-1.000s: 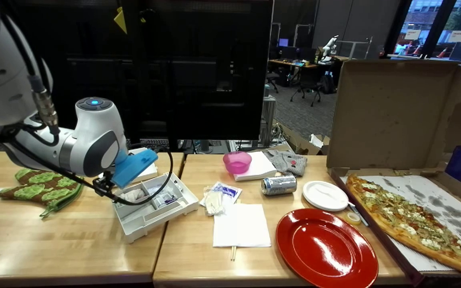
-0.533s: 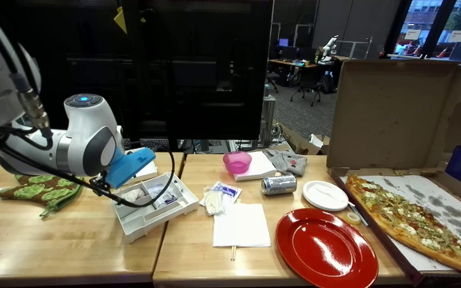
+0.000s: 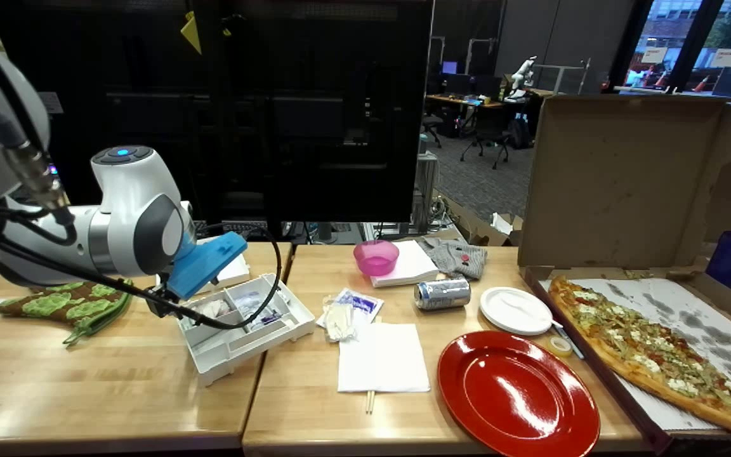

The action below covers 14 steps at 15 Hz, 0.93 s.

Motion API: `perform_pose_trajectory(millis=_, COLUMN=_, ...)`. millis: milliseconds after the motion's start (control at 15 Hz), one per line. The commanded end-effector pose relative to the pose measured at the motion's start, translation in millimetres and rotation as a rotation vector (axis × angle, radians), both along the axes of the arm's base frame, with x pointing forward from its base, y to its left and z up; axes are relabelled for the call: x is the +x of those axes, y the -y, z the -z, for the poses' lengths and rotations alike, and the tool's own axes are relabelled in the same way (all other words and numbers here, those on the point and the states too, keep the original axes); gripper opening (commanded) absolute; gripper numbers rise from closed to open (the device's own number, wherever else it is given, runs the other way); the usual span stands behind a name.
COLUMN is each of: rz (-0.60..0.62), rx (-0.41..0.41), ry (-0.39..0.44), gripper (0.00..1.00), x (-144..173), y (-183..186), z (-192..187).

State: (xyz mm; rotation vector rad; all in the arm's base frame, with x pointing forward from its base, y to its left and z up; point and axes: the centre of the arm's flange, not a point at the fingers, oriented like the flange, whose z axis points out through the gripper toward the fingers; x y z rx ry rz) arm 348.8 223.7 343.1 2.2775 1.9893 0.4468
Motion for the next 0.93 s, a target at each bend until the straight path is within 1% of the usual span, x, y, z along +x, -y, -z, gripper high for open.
perform_pose_trajectory(millis=0, rz=0.1, rx=0.052, ry=0.024, gripper=1.0, x=4.8, y=-1.5, z=2.5)
perform_pose_trajectory(millis=267, rz=0.24, rx=0.126, ry=0.095, gripper=1.0, x=6.7, y=0.9, z=7.7)
perform_pose_trajectory(millis=400, rz=0.294, rx=0.154, ry=0.1, gripper=1.0, x=4.3, y=4.1, z=11.6)
perform_pose_trajectory(millis=600, rz=0.364, rx=0.185, ry=0.107, gripper=1.0, x=-9.3, y=5.4, z=16.1)
perform_pose_trajectory(millis=867, rz=0.435, rx=0.188, ry=0.149, gripper=1.0, x=-24.4, y=-5.1, z=9.5)
